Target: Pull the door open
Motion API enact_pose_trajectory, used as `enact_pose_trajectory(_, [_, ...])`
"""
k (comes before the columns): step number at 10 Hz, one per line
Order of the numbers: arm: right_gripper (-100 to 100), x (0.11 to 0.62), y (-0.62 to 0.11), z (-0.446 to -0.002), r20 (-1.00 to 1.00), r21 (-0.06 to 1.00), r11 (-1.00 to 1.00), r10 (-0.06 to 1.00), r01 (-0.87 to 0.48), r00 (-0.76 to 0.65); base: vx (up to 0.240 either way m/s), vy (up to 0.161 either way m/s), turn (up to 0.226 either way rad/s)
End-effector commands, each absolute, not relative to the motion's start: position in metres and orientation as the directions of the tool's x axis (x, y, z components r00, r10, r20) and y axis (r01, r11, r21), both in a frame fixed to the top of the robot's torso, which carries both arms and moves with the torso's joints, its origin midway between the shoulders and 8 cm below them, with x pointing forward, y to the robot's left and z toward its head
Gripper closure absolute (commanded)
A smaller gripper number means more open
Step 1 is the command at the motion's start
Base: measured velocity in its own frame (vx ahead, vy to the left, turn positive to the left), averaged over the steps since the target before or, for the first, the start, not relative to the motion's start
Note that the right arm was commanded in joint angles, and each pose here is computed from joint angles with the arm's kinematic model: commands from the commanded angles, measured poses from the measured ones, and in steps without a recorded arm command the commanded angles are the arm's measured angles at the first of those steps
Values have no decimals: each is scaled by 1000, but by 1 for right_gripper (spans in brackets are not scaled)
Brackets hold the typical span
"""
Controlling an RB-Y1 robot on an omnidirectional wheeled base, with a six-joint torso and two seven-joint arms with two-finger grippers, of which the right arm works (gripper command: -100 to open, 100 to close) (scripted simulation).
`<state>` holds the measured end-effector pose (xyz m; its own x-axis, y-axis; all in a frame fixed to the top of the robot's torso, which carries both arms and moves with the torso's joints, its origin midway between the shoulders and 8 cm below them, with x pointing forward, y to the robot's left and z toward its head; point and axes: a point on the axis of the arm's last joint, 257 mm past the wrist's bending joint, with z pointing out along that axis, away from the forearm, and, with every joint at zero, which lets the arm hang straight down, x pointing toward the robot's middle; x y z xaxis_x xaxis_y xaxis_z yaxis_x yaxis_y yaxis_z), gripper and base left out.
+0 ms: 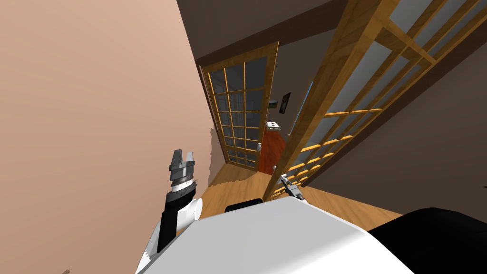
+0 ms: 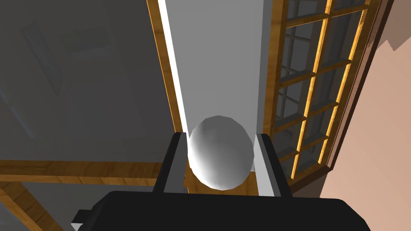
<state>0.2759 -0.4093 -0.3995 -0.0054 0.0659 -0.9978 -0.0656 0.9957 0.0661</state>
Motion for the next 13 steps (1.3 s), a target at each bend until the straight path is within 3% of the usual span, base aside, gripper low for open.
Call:
enact_pose_trajectory(1, [100, 277, -408, -399, -995, 102, 993, 102, -64, -5, -66, -21, 38])
enact_pose_trajectory(13, [100, 297, -406, -398, -915, 402, 915, 403, -43, 1, -54, -19, 41])
